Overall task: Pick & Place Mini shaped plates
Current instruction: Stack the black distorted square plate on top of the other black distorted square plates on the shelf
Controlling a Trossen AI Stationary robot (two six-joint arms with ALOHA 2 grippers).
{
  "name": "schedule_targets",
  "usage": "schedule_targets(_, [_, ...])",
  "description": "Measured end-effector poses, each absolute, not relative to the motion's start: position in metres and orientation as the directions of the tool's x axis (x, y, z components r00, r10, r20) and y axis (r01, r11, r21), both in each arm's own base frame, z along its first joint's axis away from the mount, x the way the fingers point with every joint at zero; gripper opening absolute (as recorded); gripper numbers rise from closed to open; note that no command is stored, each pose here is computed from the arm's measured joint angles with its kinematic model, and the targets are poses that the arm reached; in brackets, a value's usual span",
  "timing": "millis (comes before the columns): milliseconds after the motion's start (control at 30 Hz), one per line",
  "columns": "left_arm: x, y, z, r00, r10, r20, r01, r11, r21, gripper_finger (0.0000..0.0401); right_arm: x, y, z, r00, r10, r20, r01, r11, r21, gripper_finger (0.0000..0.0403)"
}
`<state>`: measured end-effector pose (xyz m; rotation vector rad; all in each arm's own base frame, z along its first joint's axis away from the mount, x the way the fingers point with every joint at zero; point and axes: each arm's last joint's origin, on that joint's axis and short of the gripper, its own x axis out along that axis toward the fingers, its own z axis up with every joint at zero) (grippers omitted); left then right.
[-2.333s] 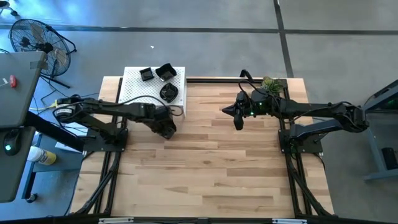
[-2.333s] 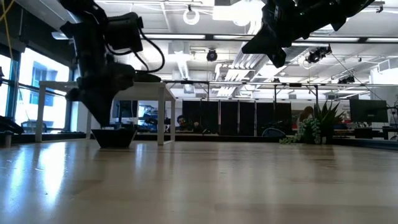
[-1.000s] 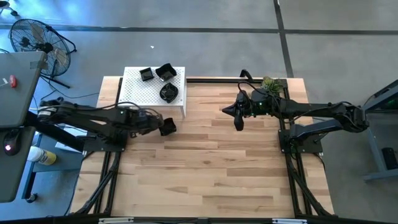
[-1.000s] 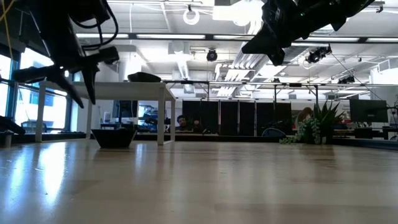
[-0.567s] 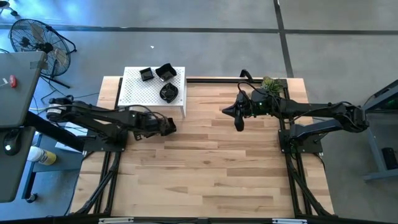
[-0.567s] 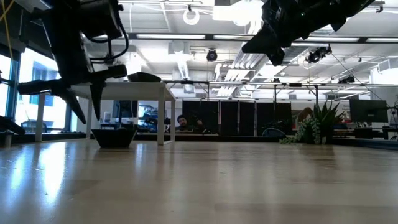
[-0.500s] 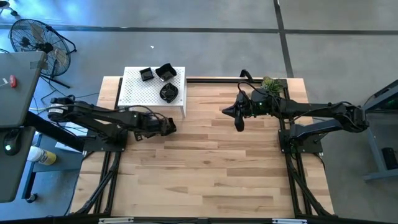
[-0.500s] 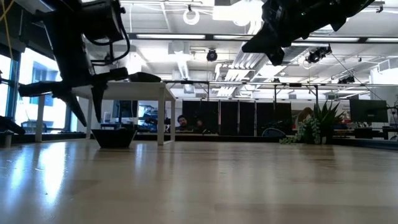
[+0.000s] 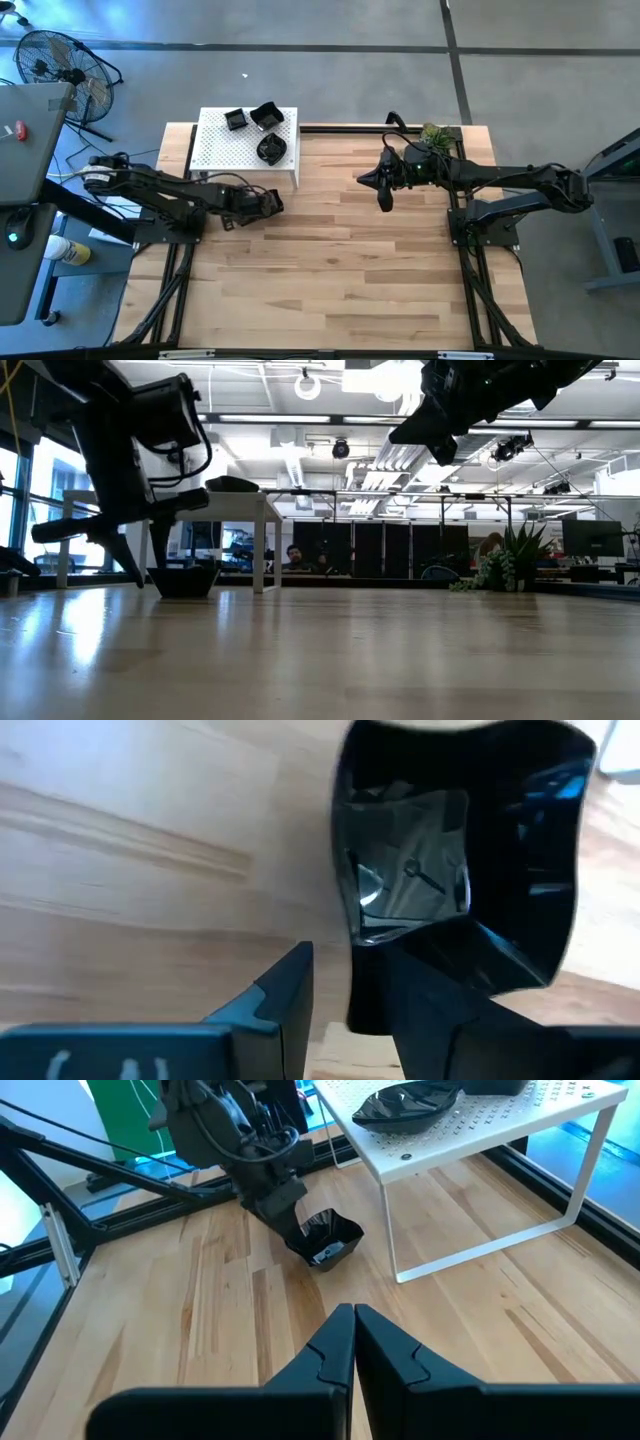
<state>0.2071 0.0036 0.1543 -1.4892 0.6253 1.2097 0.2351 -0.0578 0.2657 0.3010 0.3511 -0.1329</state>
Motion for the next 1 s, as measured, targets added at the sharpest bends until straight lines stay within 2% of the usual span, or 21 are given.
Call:
schedule_targets(167, [0.208, 0.004, 0.154, 0.362, 0.229, -0.904, -0.863, -0.284, -0.417, 0.01, 0.235, -0.058, 0.266, 0.931, -0.076, -0.358, 0.18, 0.946, 0.268, 0.0007])
schedule_targets(433, [0.208, 0.004, 0.154, 0.366, 0.215, -0.905, -0.88, -0.236, -0.412, 0.0009, 0.235, -0.058, 0.266, 0.931, -0.076, -0.358, 0.18, 0.946, 0.268, 0.0007])
schedule_targets(567, [0.208, 0.003, 0.155, 0.375, 0.2, -0.905, -0.888, -0.204, -0.412, 0.0009, 0.235, -0.058, 0.266, 0.931, -0.076, -0.358, 0.18, 0.946, 0.268, 0.0007])
schedule_targets(800, [0.206, 0.0, 0.172, 0.448, 0.103, -0.888, -0.894, 0.052, -0.445, 0.0003, 0.235, -0.058, 0.266, 0.931, -0.076, -0.358, 0.18, 0.946, 0.268, 0.0007])
schedule_targets(1000, [0.212, -0.002, 0.213, 0.578, 0.029, -0.816, -0.758, 0.39, -0.523, 0.0001, 0.235, -0.058, 0.266, 0.931, -0.078, -0.358, 0.179, 0.949, 0.26, 0.0007])
